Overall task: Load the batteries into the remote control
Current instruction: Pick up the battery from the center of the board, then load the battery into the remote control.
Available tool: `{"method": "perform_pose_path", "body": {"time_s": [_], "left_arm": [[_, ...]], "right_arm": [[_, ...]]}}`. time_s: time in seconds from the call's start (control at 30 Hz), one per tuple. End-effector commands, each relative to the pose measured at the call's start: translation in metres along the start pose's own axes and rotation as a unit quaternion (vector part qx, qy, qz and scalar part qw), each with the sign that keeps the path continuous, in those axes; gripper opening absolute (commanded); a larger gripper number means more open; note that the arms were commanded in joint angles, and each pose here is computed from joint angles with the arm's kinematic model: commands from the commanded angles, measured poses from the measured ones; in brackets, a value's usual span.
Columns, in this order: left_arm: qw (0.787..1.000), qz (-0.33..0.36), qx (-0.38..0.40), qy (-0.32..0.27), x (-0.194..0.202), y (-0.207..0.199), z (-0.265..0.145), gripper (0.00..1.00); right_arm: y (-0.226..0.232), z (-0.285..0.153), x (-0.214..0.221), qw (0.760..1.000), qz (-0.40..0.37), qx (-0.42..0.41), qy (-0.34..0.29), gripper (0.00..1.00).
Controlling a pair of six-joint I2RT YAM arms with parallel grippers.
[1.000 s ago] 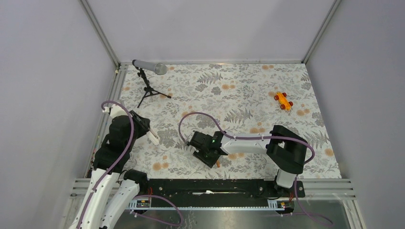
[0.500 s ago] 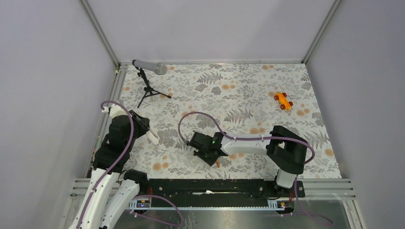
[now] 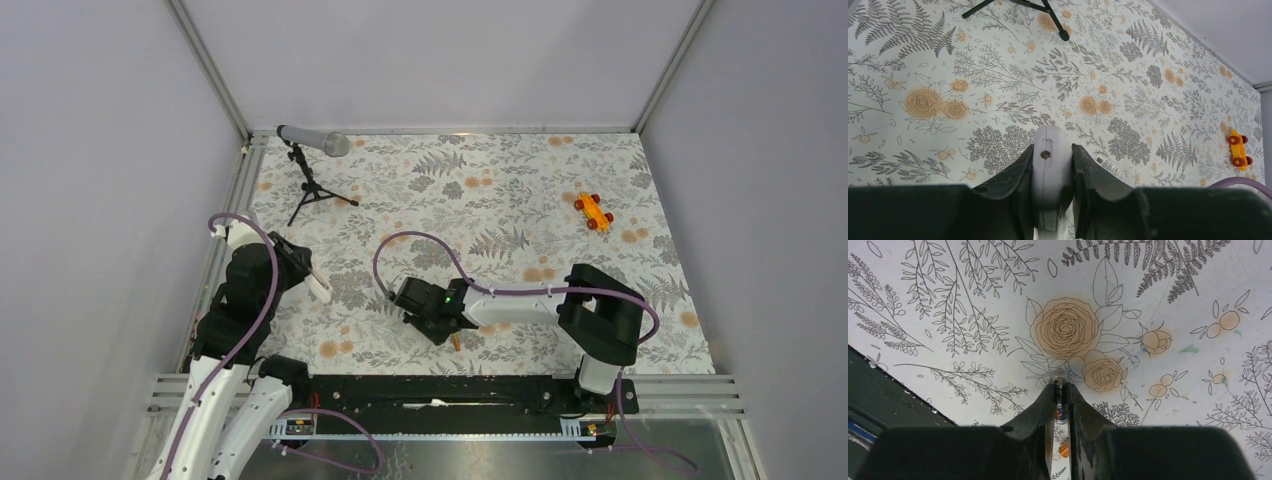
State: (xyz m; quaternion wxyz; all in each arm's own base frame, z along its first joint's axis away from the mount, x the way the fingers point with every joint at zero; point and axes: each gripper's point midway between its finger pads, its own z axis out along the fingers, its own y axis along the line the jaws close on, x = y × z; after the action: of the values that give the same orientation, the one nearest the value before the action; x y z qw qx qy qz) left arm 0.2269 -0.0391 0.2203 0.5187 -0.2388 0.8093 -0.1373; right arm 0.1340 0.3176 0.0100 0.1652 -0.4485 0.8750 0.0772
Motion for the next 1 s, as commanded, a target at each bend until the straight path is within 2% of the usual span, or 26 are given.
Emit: {"method": "perform_pose_path", "body": {"time_s": [0.0,0.07,0.2,0.4,0.43,0.57,0.67,0.8,0.87,0.9,0.97], "left_arm": [[0.999,0.000,0.025,-0.042,-0.027,-0.014,-0.008,0.00],[0.997,0.009,0.053,-0.046,-0.027,-0.022,-0.011,0.00],[0.986,0.037,0.158,-0.044,-0.024,-0.056,-0.020,0.00],[0.943,0.066,0.327,0.003,-0.007,-0.112,-0.041,0.00],[0.930,0.070,0.361,0.018,-0.001,-0.122,-0.047,0.00],[0.847,0.068,0.517,0.098,0.018,-0.166,-0.081,0.00],[0.814,0.065,0.562,0.129,0.023,-0.177,-0.091,0.00],[0.806,0.055,0.579,0.112,0.018,-0.183,-0.096,0.00],[0.804,0.046,0.583,0.108,0.016,-0.185,-0.096,0.00],[0.805,0.039,0.582,0.107,0.015,-0.185,-0.095,0.00],[0.812,0.022,0.573,0.108,0.013,-0.185,-0.091,0.00]], "right_arm": [[-0.013,-0.003,0.001,0.999,0.006,0.041,-0.018,0.16],[-0.017,-0.015,-0.013,0.997,0.017,0.050,-0.049,0.16],[-0.021,-0.047,-0.049,0.989,0.064,0.049,-0.127,0.18],[-0.049,-0.111,-0.089,0.957,0.168,0.024,-0.237,0.19],[-0.054,-0.121,-0.095,0.949,0.185,0.010,-0.256,0.19],[-0.059,-0.169,-0.111,0.920,0.222,-0.064,-0.318,0.19],[-0.052,-0.211,-0.127,0.896,0.221,-0.109,-0.369,0.20],[-0.034,-0.260,-0.146,0.862,0.215,-0.179,-0.422,0.20],[-0.019,-0.293,-0.159,0.826,0.197,-0.237,-0.472,0.20],[-0.014,-0.304,-0.161,0.812,0.192,-0.259,-0.486,0.20],[-0.007,-0.313,-0.165,0.799,0.185,-0.283,-0.498,0.20]]}}
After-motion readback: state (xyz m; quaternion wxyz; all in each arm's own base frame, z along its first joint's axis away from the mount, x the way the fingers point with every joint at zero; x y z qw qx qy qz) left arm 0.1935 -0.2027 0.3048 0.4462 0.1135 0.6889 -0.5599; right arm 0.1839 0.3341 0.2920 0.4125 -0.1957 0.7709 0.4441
